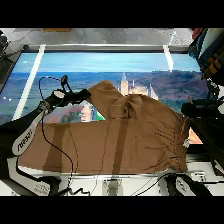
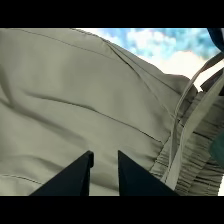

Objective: Fold the clothes and pants, and hang the long-sleeved shirts on hangers.

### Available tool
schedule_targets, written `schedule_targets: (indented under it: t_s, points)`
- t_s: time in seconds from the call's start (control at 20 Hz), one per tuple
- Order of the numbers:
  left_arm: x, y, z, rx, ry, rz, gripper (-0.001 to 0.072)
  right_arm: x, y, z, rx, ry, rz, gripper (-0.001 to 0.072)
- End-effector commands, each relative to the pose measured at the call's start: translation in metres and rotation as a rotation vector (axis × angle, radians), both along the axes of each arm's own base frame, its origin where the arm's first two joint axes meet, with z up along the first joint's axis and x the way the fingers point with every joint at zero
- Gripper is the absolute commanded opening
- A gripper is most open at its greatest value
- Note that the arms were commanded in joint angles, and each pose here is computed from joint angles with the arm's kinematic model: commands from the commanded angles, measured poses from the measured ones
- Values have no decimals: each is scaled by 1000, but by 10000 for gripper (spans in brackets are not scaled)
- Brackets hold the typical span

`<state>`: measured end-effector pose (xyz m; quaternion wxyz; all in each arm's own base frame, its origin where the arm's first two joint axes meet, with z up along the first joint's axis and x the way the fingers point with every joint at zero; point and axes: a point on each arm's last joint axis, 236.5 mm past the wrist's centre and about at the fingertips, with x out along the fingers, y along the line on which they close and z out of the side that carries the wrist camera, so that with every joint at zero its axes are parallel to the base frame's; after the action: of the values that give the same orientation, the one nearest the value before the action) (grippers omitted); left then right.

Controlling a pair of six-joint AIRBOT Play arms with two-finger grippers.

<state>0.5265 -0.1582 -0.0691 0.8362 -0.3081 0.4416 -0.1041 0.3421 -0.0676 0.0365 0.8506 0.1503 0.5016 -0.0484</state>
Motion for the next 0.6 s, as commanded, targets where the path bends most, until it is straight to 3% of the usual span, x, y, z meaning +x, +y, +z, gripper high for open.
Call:
schedule_targets:
  t_s: [0.0, 0.35, 0.55]
  points:
    - [-6, 6, -14, 6, 72, 37, 465, -1, 1, 0, 6, 4, 2, 209]
    - [-15, 10, -39, 13, 158, 84, 464, -5, 7, -2, 29, 23, 8, 209]
    - [-5, 8, -48, -61, 175, 188, 437, -11, 11, -5, 42, 53, 17, 209]
